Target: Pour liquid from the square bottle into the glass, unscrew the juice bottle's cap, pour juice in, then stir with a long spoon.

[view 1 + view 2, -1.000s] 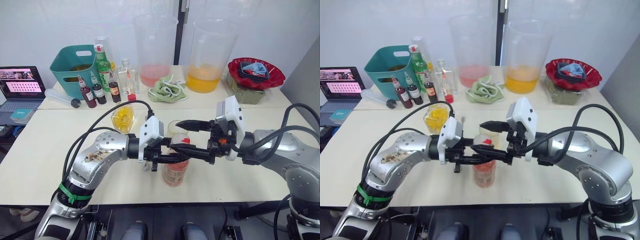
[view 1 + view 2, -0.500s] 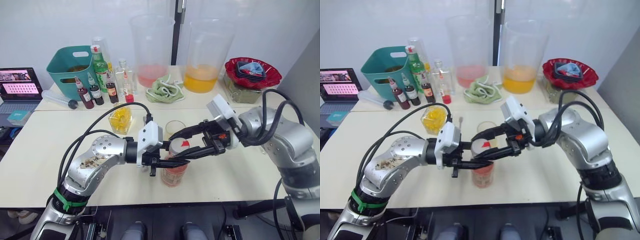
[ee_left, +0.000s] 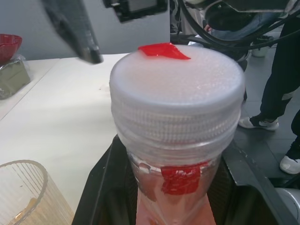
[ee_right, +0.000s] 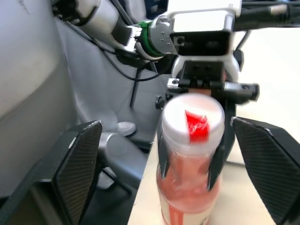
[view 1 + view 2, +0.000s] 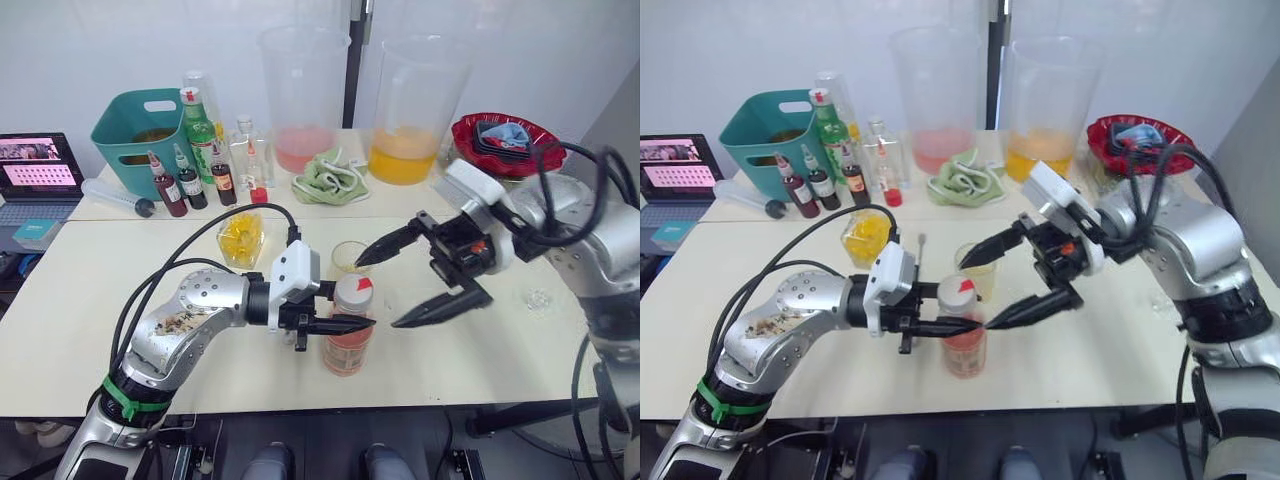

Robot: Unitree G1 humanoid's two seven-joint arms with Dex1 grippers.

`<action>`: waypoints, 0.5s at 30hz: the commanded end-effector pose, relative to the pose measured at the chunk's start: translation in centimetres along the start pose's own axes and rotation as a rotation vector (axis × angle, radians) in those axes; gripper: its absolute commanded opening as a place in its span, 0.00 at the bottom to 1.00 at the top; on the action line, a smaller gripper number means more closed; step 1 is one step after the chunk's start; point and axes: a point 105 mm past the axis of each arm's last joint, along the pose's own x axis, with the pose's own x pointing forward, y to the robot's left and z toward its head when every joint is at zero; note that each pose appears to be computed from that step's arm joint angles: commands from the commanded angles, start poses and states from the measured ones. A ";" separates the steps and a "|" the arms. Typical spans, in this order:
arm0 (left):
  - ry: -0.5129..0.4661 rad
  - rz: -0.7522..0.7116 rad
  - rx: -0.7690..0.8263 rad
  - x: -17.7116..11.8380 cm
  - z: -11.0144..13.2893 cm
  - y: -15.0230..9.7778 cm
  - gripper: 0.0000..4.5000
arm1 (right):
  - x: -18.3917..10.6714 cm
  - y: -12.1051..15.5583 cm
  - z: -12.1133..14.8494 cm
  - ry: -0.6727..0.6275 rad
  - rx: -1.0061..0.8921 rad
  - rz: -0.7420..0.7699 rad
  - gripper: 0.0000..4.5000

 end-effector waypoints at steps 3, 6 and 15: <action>0.041 -0.055 -0.067 0.6 -1.8 -0.5 0.31 | 0.3 0.7 1.5 -0.057 -0.061 -0.259 0.99; 0.038 -0.082 -0.067 1.0 -1.8 -0.6 0.31 | 1.2 1.2 0.8 -0.067 0.019 -0.345 0.99; 0.033 -0.107 -0.053 1.4 -1.5 -0.1 0.31 | 3.2 1.7 0.5 -0.125 0.064 -0.481 0.99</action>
